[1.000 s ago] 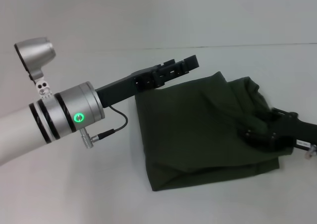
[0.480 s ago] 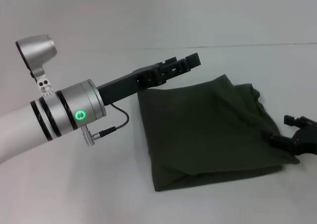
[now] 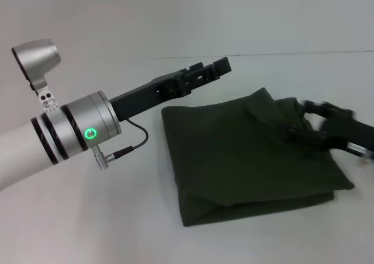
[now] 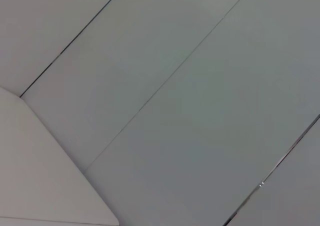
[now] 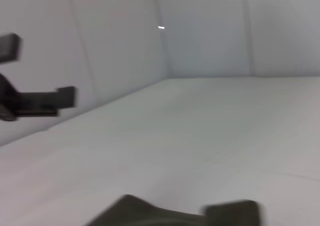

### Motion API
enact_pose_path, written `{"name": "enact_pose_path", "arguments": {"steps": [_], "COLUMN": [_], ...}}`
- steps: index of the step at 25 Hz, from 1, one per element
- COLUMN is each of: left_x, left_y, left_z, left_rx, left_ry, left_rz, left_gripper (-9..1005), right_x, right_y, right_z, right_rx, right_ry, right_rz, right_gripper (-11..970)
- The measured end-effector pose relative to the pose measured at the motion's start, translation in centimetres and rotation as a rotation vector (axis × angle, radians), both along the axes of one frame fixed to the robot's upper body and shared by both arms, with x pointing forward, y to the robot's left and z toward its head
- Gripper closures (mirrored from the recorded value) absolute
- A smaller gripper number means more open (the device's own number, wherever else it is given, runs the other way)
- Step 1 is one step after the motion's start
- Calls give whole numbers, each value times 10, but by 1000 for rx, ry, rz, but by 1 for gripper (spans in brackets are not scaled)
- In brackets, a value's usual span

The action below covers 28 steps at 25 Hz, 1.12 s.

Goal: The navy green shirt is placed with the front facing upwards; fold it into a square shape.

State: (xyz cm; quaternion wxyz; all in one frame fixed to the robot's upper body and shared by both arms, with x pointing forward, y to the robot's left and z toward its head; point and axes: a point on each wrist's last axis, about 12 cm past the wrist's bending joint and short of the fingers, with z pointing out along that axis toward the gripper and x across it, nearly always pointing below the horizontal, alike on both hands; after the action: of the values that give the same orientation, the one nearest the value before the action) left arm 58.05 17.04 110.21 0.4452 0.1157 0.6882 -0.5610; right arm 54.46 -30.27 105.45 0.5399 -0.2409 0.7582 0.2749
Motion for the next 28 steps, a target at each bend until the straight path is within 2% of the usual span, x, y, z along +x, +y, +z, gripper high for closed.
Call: {"name": "enact_pose_path", "arguments": {"steps": [6, 12, 18, 28], "left_x": [0, 0, 0, -1], "left_y": [1, 5, 5, 5], "left_z": [0, 0, 1, 1], "left_rx": [-1, -10, -13, -18], "left_ry": [0, -1, -4, -8], "left_rz": [4, 18, 17, 7], "left_gripper": [44, 44, 45, 45], "right_x": [22, 26, 27, 23], "right_y": [47, 68, 62, 22], "right_z": [-3, -13, -22, -28], "right_rx": [-49, -85, -106, -65], "right_ry": [43, 95, 124, 123], "right_rz": [137, 175, 102, -132], "right_gripper": [81, 82, 83, 81]}}
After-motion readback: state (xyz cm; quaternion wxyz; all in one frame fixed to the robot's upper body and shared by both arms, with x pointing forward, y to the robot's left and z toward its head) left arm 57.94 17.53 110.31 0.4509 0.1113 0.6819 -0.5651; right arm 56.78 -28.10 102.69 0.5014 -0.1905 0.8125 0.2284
